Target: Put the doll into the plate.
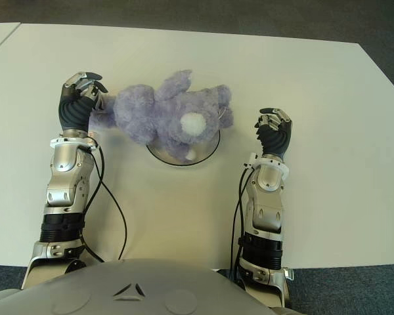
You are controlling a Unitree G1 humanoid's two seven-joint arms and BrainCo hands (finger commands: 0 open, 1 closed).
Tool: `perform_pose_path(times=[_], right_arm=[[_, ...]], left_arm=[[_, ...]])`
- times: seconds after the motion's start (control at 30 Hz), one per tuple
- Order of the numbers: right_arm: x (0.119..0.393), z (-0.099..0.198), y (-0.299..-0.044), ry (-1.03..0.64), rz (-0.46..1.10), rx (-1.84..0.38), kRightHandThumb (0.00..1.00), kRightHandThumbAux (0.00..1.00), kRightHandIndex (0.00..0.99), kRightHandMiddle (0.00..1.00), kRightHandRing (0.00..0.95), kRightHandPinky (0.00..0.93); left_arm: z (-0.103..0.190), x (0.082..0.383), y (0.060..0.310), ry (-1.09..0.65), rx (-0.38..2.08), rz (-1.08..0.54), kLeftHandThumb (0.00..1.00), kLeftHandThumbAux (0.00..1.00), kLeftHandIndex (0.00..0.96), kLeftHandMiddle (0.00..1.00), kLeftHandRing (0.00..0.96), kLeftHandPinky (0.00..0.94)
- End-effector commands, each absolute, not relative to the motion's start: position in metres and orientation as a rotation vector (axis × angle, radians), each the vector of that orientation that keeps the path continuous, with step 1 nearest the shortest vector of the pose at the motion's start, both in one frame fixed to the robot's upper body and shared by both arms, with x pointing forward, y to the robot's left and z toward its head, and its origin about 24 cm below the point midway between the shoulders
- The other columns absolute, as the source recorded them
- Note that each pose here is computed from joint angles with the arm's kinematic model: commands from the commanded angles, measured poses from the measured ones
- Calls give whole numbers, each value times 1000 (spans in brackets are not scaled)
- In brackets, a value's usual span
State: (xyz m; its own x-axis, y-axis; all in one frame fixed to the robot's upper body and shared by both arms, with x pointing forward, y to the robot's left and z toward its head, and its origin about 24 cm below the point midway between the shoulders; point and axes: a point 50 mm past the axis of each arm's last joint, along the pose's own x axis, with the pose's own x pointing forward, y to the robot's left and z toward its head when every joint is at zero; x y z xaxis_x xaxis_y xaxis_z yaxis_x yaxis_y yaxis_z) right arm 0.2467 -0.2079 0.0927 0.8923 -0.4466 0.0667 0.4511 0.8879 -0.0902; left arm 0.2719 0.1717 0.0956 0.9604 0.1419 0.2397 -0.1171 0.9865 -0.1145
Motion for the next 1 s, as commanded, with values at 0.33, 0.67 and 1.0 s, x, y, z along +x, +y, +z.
perform_pose_path(times=[0.33,0.67,1.0], right_arm=[[250,83,-208,15,-456,-121,717,713,435,714,746,764],[253,77,-212,38,-450,-131,716,714,436,715,750,765],[256,72,-218,45,-441,-125,714,715,438,714,752,770]], left_arm=[[58,259,168,-112,-126,197,722,701,443,889,895,890],[48,261,167,-95,-156,209,723,701,443,881,883,883],[40,260,168,-89,-189,216,723,700,444,867,874,875]])
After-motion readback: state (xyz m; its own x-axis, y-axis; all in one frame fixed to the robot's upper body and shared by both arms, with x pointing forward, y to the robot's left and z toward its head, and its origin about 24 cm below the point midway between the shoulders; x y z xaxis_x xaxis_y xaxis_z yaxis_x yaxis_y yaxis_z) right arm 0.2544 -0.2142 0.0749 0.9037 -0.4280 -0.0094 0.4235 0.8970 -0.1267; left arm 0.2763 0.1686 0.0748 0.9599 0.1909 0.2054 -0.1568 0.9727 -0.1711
